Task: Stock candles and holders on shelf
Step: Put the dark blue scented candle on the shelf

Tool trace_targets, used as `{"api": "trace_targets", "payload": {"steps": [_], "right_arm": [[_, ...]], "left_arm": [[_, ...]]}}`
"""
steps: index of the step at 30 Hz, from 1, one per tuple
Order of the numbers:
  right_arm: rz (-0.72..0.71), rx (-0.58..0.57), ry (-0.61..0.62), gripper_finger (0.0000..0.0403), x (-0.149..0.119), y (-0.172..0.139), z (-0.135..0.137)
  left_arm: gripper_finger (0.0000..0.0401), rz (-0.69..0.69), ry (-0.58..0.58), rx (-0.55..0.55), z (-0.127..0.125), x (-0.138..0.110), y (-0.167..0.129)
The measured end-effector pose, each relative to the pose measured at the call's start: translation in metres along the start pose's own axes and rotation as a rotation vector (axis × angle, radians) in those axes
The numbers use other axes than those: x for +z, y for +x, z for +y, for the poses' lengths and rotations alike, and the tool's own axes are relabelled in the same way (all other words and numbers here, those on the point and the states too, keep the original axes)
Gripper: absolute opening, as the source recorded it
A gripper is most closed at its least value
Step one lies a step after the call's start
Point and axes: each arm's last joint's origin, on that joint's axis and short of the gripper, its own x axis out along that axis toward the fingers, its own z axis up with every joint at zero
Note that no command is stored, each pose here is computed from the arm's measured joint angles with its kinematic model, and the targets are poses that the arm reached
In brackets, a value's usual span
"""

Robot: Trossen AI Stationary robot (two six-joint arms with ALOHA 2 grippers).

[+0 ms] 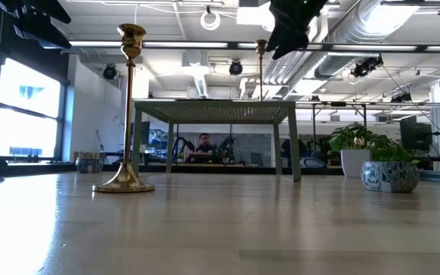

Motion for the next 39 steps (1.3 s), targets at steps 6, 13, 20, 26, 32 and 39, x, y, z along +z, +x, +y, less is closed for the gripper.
{"api": "trace_targets", "payload": {"steps": [6, 13, 20, 26, 32, 39], "right_arm": [[0.002, -0.023, 0.005, 0.0264, -0.007, -0.029, 0.004], [-0.021, -0.03, 0.042, 0.0265, -0.019, -0.072, 0.01], [-0.037, -0.028, 0.13, 0.0266, -0.031, -0.103, 0.015], [-0.007, -0.016, 0.178, 0.0266, -0.04, -0.114, 0.02], [0.016, 0.018, 0.179, 0.0267, -0.041, -0.115, 0.031], [0.036, 0.07, 0.169, 0.0267, -0.042, -0.114, 0.046]], "left_arm": [[0.0388, -0.009, 0.007, 0.016, 0.0, 0.0, 0.0], [0.0388, 0.012, 0.007, -0.02, -0.001, 0.0, 0.0], [0.0388, 0.024, 0.091, -0.045, -0.001, -0.001, 0.0], [0.0388, 0.013, 0.103, -0.06, -0.002, 0.001, 0.0], [0.0388, -0.021, 0.08, -0.057, -0.003, 0.004, 0.0], [0.0388, -0.014, -0.063, 0.001, 0.0, 0.001, 0.0]]}}
